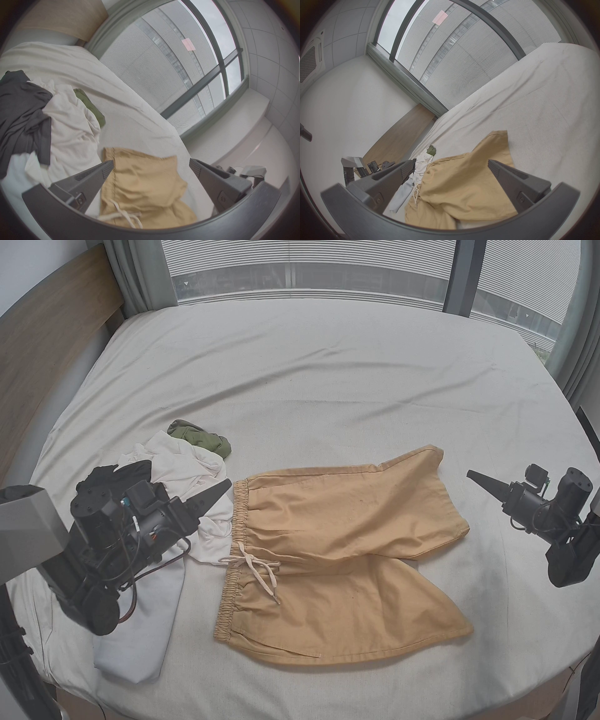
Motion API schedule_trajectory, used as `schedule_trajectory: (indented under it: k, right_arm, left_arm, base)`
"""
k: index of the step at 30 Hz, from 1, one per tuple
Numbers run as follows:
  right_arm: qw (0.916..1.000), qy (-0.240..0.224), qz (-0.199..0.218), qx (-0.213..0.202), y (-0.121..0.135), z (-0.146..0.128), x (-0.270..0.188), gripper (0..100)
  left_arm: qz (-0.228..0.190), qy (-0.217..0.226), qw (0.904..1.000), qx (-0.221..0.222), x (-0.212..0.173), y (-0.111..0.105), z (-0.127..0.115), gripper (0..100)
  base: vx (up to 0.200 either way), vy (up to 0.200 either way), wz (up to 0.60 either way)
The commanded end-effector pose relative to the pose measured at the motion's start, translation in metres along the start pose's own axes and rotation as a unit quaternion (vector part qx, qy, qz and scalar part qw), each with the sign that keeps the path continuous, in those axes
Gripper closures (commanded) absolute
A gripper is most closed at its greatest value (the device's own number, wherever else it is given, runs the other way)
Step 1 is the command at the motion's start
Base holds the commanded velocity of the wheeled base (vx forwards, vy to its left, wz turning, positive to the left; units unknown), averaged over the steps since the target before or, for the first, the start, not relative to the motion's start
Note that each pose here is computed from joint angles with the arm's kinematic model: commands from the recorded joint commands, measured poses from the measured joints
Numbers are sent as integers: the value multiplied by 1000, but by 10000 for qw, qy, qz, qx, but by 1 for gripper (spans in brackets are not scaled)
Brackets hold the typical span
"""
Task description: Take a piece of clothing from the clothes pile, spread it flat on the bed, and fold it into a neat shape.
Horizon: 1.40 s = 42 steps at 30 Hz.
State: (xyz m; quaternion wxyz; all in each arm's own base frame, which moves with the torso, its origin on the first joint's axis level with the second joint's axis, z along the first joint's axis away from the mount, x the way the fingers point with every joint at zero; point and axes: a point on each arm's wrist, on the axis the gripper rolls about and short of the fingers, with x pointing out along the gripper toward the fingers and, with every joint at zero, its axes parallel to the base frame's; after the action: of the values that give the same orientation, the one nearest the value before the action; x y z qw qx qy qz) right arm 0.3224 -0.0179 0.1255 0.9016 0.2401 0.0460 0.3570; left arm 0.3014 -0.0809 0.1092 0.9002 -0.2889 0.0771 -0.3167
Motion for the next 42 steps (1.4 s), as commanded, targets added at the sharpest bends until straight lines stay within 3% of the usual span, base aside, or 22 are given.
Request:
schedule_trajectory:
  k: [1, 13, 18, 25, 42]
  right_arm:
    - [9998, -24, 94, -161, 31, 5, -17, 0]
    - [9989, 437, -152, -58, 23, -29, -26, 0]
    - [9970, 747, -162, 128, 24, -49, -27, 0]
    - [9914, 1285, -235, -57, 18, -82, -32, 0]
    - [9835, 1787, -209, 198, 8, -116, -26, 0]
  left_arm:
    - [-327, 84, 9992, 230, -38, -29, 9, 0]
    - [-43, 573, 9972, 481, -39, -12, -17, 0]
    - [-61, 607, 9968, 517, -38, -13, -19, 0]
    - [-71, 621, 9967, 513, -38, -13, -19, 0]
    - [-128, 717, 9962, 480, -40, -13, -22, 0]
  base:
    - [0, 0, 0]
    - [0, 0, 0]
    - [0, 0, 0]
    - [0, 0, 0]
    - [0, 0, 0]
